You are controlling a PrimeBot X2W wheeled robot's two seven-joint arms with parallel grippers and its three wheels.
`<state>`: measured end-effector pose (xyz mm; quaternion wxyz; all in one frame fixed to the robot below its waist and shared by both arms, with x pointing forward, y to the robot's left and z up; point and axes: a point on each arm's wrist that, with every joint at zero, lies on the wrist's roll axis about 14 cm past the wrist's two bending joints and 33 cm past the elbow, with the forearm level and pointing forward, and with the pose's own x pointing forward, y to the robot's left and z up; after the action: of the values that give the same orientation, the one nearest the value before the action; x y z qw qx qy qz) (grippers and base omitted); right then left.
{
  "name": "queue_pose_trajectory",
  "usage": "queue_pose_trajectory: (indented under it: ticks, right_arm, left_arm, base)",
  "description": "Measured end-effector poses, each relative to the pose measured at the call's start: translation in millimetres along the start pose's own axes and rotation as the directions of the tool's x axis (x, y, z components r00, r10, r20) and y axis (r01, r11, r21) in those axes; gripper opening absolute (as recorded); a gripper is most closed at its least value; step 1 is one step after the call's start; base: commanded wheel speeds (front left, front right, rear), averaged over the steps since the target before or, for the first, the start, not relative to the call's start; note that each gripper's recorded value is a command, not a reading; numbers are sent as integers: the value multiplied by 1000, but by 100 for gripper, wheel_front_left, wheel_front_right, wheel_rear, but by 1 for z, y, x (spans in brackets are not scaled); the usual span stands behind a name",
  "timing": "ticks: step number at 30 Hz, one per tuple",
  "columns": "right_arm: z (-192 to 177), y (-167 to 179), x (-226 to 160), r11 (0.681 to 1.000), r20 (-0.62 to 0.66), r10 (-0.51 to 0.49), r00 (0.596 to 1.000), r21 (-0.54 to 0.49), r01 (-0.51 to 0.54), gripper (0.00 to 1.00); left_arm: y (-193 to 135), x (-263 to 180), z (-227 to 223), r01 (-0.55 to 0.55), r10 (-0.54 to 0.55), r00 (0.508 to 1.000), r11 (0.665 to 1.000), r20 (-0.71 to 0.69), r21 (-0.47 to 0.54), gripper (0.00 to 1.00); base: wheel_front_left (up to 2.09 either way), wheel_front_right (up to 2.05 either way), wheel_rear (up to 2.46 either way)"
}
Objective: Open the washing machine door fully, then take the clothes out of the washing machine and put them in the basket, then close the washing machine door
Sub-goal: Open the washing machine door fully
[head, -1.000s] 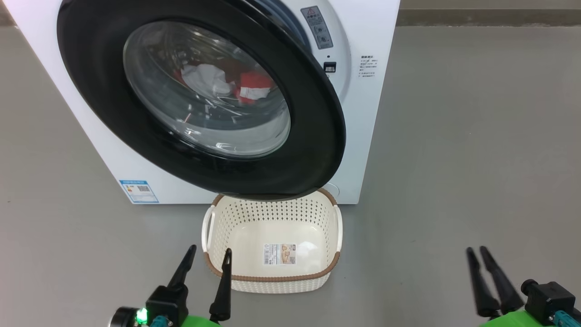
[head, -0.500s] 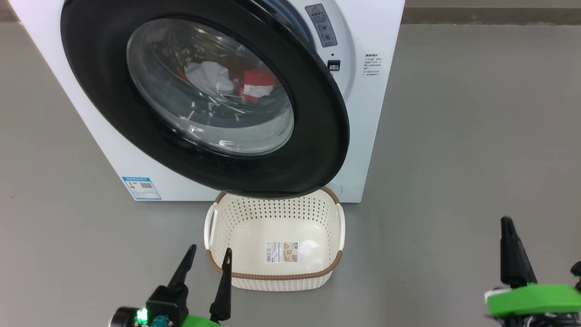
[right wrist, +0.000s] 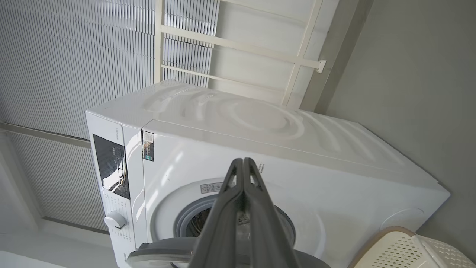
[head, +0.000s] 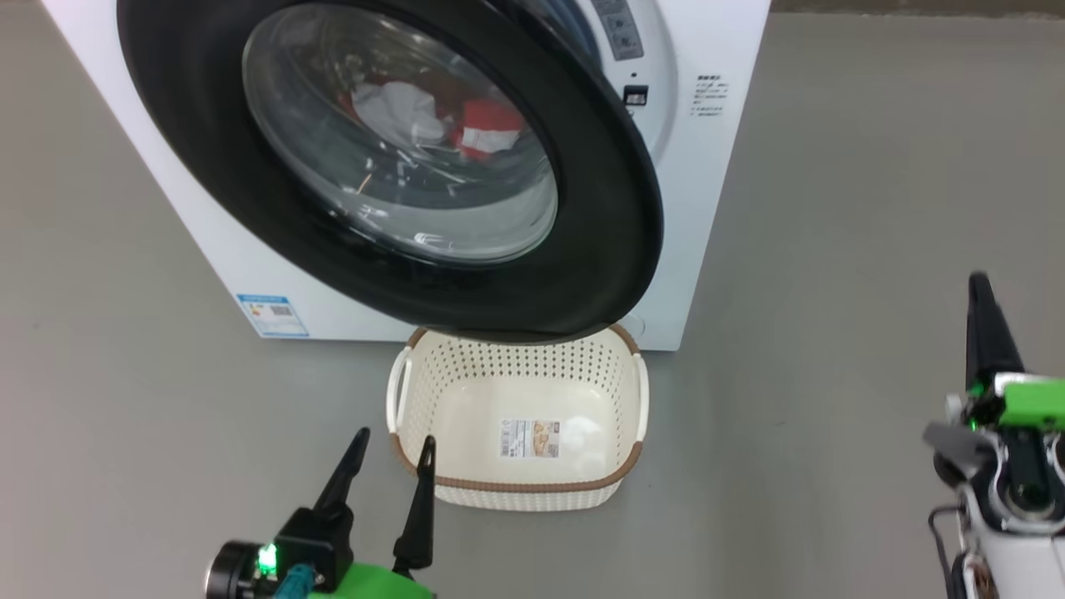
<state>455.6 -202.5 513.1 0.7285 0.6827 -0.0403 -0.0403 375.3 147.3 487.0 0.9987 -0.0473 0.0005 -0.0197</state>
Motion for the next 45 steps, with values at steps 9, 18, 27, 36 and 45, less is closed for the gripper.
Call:
queue_pose_trajectory:
  ticks: [9, 18, 27, 36, 45]
  right_arm:
    - [-54, 10, 48, 998, -189, 1, 982, 58, 10, 0]
    - [-129, 11, 75, 997, -416, -19, 909, 56, 47, 0]
    - [-185, 13, 92, 997, -559, -27, 829, 48, 65, 0]
    - [-219, 9, 92, 995, -651, -41, 758, 42, 90, 0]
    - [-231, 10, 84, 993, -722, -31, 691, 54, 100, 0]
  left_arm:
    - [5, 11, 7, -19, 19, 1000, 1000, 17, -1, 100]
    - [13, 15, 5, -49, 49, 999, 999, 12, 7, 100]
    - [21, 21, 4, -76, 76, 997, 997, 8, 15, 100]
    - [28, 19, 4, -103, 103, 995, 995, 2, 11, 100]
    - [31, 18, 4, -118, 118, 993, 993, 0, 4, 100]
  base:
    - [0, 0, 0]
    - [0, 0, 0]
    - [0, 0, 0]
    - [0, 0, 0]
    - [0, 0, 0]
